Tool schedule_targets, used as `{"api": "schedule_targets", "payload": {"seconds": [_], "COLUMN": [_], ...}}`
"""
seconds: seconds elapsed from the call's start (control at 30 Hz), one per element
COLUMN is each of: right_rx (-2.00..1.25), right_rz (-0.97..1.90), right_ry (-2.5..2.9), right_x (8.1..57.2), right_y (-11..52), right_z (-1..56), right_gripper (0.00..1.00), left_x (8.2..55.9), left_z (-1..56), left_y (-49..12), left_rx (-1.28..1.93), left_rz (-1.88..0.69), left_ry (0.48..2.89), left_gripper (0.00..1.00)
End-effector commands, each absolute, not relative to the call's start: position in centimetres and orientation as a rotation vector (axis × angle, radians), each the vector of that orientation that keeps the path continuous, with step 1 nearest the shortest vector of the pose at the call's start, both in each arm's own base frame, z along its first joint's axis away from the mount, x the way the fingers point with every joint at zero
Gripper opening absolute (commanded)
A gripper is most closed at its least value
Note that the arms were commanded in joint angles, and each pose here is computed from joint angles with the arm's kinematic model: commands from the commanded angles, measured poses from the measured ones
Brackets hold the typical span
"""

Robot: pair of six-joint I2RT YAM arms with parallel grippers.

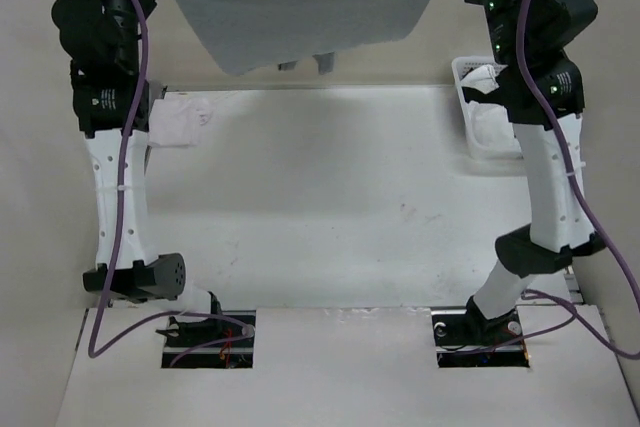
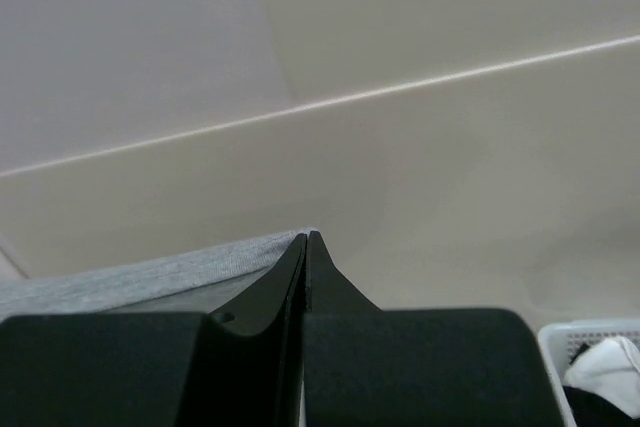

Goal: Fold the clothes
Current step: Flatten the tank top out

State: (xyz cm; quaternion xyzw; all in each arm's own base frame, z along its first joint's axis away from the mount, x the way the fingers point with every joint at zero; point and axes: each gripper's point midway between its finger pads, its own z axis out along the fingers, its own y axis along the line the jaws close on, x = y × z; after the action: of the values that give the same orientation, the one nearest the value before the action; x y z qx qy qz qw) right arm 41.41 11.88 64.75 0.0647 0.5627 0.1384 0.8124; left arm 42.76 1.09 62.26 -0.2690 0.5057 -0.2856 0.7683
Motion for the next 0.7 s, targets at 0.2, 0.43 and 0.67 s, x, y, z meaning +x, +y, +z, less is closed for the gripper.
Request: {"api": "schedule_targets", "payload": {"seconds": [0.2, 0.43, 0.67], "right_rx": [0.163, 0.139, 0.126], "right_rz": [0.302, 0.546, 0.771], "right_ry": [1.435, 1.684, 2.050], "right_x": [35.9, 24.7, 15.1], "right_y": [10.9, 14.7, 17.2], "right_z": [48.8, 31.4, 19.4], "right_gripper": [0.00, 0.00, 0.00], "left_x": [37.5, 26.3, 18.5], "left_z": [47.8, 31.6, 22.3], "left_y": [-1.1, -0.7, -1.3], "left_rx": [-0.615, -0.718, -0.835], "left_rz": [-0.565, -0.486, -0.430], "left_ry": [1.270, 1.514, 1.792], "left_gripper": [0.01, 0.01, 0.02]}}
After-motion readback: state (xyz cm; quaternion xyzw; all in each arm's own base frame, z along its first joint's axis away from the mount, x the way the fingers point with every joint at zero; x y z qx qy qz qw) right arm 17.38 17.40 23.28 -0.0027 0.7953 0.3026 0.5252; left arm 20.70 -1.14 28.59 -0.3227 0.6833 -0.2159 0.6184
